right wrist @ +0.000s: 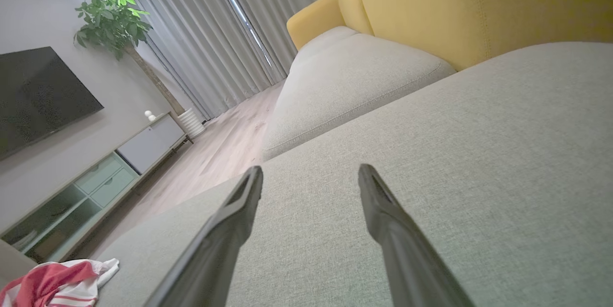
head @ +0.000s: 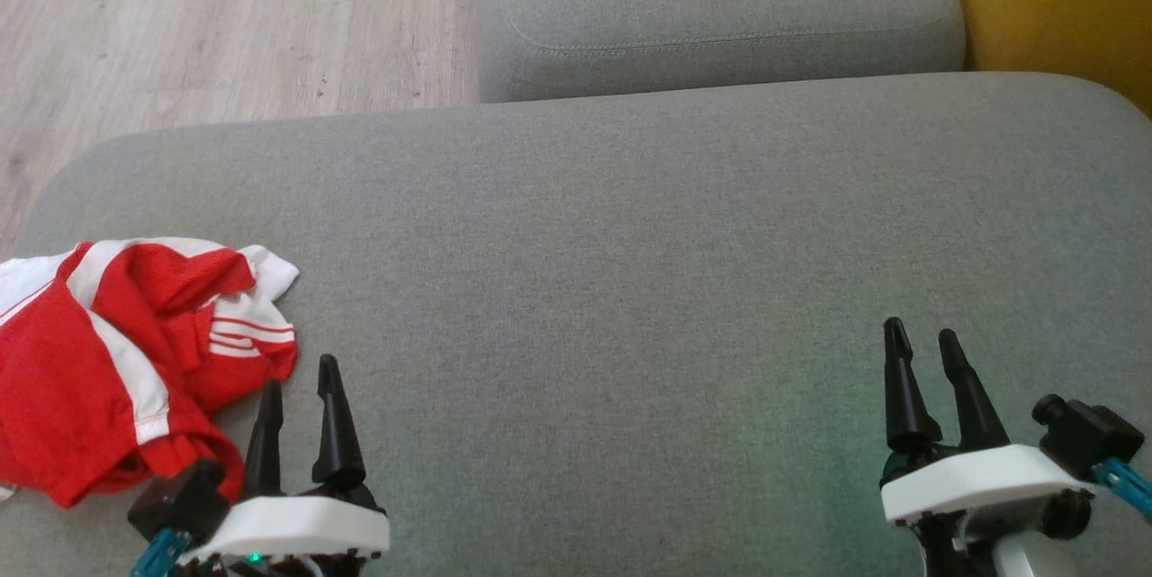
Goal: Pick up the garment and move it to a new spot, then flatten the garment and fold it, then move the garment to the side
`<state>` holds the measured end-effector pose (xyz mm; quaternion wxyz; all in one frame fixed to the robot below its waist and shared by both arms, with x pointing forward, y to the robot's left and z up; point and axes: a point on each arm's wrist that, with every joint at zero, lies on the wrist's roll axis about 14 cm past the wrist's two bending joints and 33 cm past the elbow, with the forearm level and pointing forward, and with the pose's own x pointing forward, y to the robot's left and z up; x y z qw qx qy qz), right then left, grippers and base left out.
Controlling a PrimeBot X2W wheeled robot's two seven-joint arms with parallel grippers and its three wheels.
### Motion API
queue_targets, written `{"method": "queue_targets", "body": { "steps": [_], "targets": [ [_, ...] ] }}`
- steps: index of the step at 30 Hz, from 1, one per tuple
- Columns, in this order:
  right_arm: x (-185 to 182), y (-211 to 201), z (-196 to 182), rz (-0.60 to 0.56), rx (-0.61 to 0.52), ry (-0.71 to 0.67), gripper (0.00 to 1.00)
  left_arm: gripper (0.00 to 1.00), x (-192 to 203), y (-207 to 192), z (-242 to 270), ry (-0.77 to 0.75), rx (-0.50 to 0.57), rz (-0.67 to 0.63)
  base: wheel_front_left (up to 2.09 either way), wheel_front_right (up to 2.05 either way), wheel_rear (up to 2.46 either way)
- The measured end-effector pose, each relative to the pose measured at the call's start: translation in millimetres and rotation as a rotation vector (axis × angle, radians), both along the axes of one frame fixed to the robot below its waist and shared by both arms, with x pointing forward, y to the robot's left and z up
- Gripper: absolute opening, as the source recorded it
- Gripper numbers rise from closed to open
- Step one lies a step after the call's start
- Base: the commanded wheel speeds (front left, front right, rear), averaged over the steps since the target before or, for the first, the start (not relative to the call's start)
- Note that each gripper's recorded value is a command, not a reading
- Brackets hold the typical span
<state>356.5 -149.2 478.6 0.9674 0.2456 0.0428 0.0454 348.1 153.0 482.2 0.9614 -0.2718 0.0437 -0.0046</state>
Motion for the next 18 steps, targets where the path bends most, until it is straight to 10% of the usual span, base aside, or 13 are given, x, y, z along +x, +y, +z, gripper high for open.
{"method": "queue_targets", "body": {
  "steps": [18],
  "targets": [
    [-0.7, 4.3, 3.1, 0.040, -0.238, -0.057, 1.00, 1.00, 1.1, -2.4, 4.4, -0.051, 0.185, -0.016, 0.00, 0.00, 0.00]
  ]
}}
